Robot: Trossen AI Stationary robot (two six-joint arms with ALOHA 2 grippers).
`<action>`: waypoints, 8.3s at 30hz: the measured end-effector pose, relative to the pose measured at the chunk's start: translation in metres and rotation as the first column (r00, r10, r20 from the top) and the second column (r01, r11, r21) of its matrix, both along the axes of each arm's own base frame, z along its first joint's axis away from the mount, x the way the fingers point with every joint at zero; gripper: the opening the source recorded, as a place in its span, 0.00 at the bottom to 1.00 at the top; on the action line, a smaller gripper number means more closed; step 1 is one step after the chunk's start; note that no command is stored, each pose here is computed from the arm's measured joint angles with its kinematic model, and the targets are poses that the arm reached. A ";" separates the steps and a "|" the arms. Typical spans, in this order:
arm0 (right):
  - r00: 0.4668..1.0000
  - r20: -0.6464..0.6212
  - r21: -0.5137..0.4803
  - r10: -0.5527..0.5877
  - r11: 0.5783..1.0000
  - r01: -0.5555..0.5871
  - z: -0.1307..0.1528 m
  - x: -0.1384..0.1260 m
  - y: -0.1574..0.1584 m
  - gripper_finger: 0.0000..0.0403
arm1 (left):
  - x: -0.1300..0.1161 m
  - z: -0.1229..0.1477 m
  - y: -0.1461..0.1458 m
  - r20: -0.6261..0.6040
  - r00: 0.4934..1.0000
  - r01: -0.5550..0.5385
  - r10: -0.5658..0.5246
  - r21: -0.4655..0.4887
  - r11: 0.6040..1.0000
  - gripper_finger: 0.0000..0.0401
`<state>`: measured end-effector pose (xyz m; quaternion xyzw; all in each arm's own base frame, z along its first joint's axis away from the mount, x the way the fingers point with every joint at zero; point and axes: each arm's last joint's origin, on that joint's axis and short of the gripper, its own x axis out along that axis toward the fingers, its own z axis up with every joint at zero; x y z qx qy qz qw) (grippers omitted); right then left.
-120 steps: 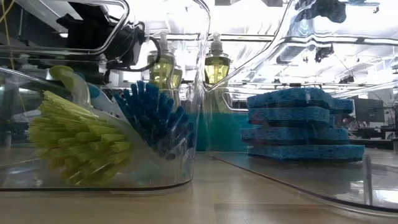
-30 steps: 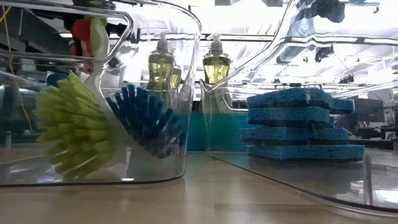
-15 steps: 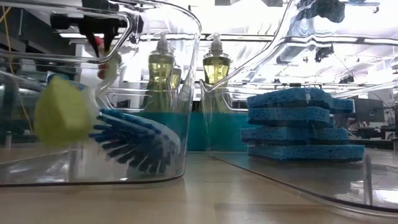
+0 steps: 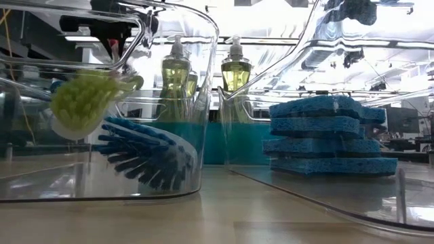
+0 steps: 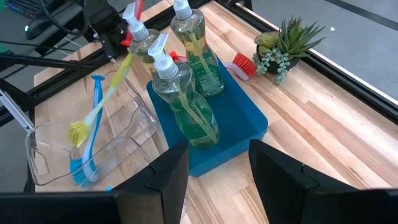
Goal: Pick & Place Kitchen Sink Supplies
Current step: Put the red dish brush into the left transparent bin
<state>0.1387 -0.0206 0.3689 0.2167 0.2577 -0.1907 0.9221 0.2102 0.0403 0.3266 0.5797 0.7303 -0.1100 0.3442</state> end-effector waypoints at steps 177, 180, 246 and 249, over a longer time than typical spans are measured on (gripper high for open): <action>0.648 0.540 -0.526 0.537 0.817 -0.239 0.065 0.057 0.004 0.21 | 0.199 0.107 -0.036 0.697 -0.060 0.675 0.715 -0.499 0.543 0.42; 0.665 0.534 -0.503 0.522 0.828 -0.246 0.063 0.057 0.002 0.21 | 0.186 0.118 -0.035 0.735 -0.063 0.673 0.675 -0.468 0.573 0.49; 0.662 0.529 -0.515 0.530 0.821 -0.247 0.103 0.206 0.059 0.20 | 0.058 0.171 -0.105 0.704 -0.035 0.555 0.709 -0.576 0.600 0.53; 0.653 0.527 -0.519 0.544 0.814 -0.259 0.103 0.206 0.060 0.20 | 0.065 0.169 -0.107 0.702 -0.043 0.562 0.711 -0.572 0.598 0.52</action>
